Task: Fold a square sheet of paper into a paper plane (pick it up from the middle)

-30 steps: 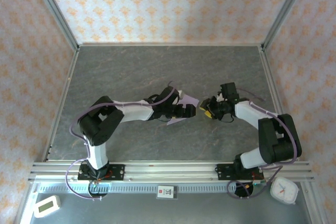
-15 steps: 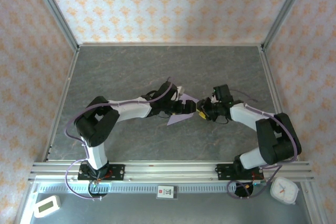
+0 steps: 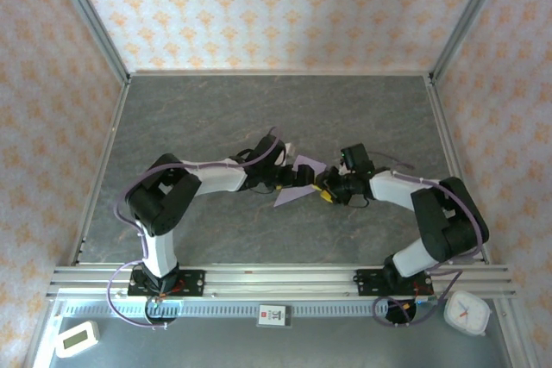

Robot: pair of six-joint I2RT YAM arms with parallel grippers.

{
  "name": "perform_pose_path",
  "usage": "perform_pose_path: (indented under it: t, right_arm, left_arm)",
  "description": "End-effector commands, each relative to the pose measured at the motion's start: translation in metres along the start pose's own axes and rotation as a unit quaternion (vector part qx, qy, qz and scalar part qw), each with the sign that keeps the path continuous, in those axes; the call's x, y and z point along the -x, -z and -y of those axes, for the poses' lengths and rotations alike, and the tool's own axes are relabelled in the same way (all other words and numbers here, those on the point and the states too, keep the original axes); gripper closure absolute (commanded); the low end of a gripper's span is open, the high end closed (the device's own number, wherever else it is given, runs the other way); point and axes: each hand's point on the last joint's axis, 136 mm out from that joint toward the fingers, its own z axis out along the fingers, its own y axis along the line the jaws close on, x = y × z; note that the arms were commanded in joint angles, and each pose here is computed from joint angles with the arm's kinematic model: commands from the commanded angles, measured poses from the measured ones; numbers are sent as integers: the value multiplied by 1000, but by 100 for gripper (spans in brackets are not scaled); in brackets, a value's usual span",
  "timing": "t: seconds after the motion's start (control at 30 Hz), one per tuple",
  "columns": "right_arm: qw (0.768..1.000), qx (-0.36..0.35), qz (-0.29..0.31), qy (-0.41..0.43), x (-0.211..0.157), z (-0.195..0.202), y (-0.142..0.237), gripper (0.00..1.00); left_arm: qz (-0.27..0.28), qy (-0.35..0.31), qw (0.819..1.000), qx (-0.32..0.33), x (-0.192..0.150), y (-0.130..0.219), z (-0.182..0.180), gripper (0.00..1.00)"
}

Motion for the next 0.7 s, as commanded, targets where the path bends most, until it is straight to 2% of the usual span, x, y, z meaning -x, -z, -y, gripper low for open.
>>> perform_pose_path:
  t: [0.0, 0.2, 0.43, 0.67]
  right_arm:
    - [1000, 7, -6, 3, -2, -5, -5, 58]
    - [1000, 13, -15, 13, -3, -14, -10, 59]
    - [999, 26, -19, 25, -2, -31, -11, 69]
    - [999, 25, -18, 27, 0, -35, -14, 69]
  left_arm:
    - [-9, -1, 1000, 15, -10, -6, -17, 1]
    - [-13, 1, 1000, 19, -14, -8, -23, 1]
    - [-15, 3, 1000, 18, -15, -9, -24, 1]
    - [-17, 4, 1000, 16, -16, -11, -24, 1]
